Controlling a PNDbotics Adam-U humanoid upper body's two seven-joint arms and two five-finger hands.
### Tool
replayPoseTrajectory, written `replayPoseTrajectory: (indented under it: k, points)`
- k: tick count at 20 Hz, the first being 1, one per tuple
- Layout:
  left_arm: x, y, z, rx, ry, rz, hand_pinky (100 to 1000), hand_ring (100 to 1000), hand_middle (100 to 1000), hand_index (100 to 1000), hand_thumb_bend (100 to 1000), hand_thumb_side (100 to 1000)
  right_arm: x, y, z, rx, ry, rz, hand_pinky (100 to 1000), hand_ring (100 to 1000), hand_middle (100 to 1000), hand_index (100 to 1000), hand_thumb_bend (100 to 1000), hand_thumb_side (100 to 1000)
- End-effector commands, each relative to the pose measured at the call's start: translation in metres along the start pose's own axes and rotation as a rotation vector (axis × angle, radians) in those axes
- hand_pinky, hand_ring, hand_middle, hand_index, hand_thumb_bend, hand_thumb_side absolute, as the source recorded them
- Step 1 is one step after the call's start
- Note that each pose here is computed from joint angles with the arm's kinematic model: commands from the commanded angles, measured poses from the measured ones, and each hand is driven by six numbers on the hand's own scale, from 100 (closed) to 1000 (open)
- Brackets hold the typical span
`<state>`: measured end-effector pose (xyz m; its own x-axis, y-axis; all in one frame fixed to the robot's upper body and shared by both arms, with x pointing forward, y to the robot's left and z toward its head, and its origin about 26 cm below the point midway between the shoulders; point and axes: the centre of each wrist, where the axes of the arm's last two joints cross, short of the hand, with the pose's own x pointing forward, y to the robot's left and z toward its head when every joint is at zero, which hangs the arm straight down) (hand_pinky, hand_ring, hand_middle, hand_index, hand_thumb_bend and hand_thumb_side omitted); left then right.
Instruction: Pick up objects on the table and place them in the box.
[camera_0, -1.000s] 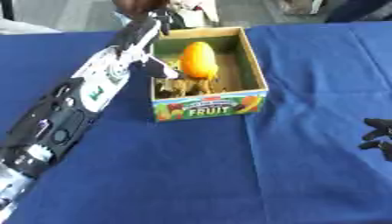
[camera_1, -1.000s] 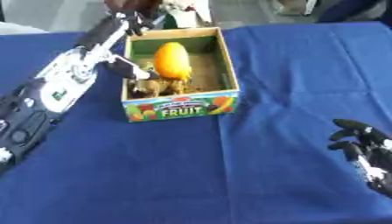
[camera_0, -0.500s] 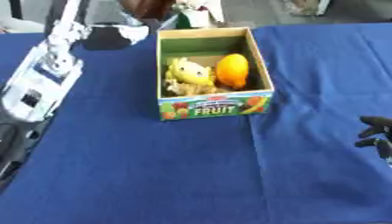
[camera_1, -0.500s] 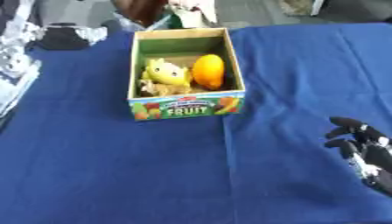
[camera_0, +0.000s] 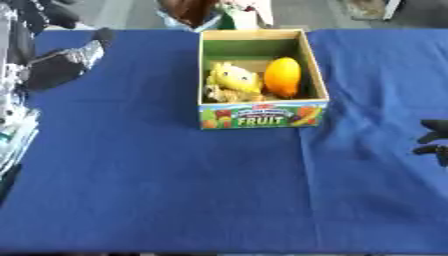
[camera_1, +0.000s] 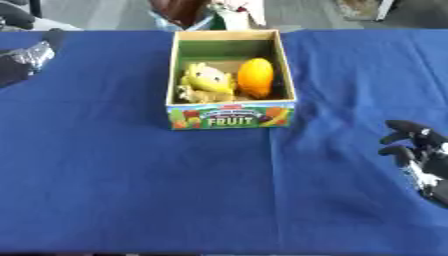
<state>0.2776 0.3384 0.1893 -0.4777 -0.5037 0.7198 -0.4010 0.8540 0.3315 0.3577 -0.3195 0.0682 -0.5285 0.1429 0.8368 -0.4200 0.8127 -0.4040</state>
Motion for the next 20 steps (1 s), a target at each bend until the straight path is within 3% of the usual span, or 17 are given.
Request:
replayPoseTrajectory:
  k: [1, 10, 20]
  points:
    - [0.001, 0.001, 0.006, 0.049, 0.010, 0.010, 586, 549, 572, 716, 573, 100, 0.008, -0.011, 0.000, -0.013, -0.011, 0.023, 693, 1000, 640, 887, 100, 394]
    - [-0.016, -0.018, 0.037, 0.064, 0.166, 0.045, 578, 534, 557, 708, 558, 100, 0.007, -0.008, 0.001, -0.030, -0.006, 0.004, 691, 1000, 640, 887, 100, 402]
    - [-0.021, -0.029, 0.043, 0.044, 0.221, 0.071, 567, 509, 528, 692, 548, 107, 0.006, -0.005, 0.001, -0.025, -0.005, -0.004, 690, 1000, 633, 884, 100, 406]
